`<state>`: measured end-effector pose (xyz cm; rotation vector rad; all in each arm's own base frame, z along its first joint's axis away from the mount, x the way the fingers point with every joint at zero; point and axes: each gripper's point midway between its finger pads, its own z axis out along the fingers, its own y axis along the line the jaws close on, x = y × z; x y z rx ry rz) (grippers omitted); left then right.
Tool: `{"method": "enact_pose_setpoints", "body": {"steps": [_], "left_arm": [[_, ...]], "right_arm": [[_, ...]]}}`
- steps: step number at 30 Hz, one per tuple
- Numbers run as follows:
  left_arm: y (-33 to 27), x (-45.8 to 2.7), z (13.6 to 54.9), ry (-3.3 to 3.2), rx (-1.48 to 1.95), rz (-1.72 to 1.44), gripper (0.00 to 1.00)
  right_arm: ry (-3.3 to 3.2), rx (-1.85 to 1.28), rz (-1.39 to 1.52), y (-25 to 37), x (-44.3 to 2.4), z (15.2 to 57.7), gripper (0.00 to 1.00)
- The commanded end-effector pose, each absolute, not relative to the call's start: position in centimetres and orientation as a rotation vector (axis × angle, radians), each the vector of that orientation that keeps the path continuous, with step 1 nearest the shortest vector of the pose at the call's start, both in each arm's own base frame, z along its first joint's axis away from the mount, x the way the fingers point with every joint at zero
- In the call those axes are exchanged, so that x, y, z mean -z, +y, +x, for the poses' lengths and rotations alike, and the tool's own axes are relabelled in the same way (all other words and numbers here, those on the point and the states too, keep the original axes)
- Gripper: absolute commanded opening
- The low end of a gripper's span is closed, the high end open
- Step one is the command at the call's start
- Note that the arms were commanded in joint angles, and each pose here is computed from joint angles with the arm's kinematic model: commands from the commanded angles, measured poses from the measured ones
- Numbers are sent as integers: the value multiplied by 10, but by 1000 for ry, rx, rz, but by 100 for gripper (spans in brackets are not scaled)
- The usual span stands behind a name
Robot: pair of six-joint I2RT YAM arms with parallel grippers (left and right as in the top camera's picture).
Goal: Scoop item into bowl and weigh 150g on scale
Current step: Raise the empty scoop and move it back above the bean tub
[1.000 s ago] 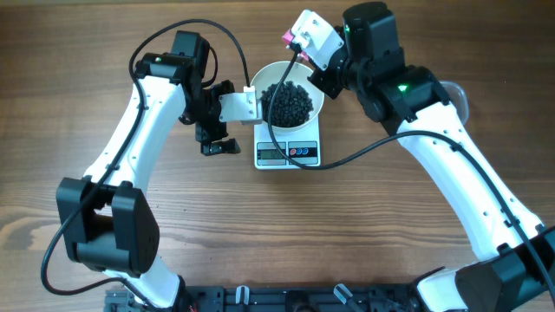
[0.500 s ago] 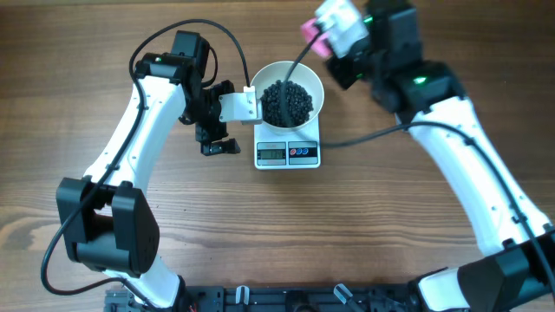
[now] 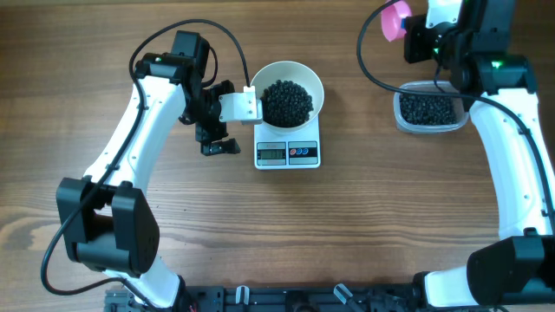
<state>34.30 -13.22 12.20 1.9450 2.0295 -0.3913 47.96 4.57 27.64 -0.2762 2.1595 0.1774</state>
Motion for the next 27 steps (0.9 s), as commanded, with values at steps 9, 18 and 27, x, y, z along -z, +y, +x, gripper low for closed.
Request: {"method": "enact_pose_setpoints", "body": {"steps": [9, 18, 27], "left_arm": [[-134, -121, 341, 2007, 425, 1948, 100], [-134, -121, 341, 2007, 425, 1949, 100], [-134, -121, 341, 2007, 425, 1948, 100]], "right_arm": [[2174, -157, -282, 43, -267, 487, 4], [2161, -146, -267, 41, -266, 493, 4], [2147, -230, -93, 41, -273, 498, 4]]}}
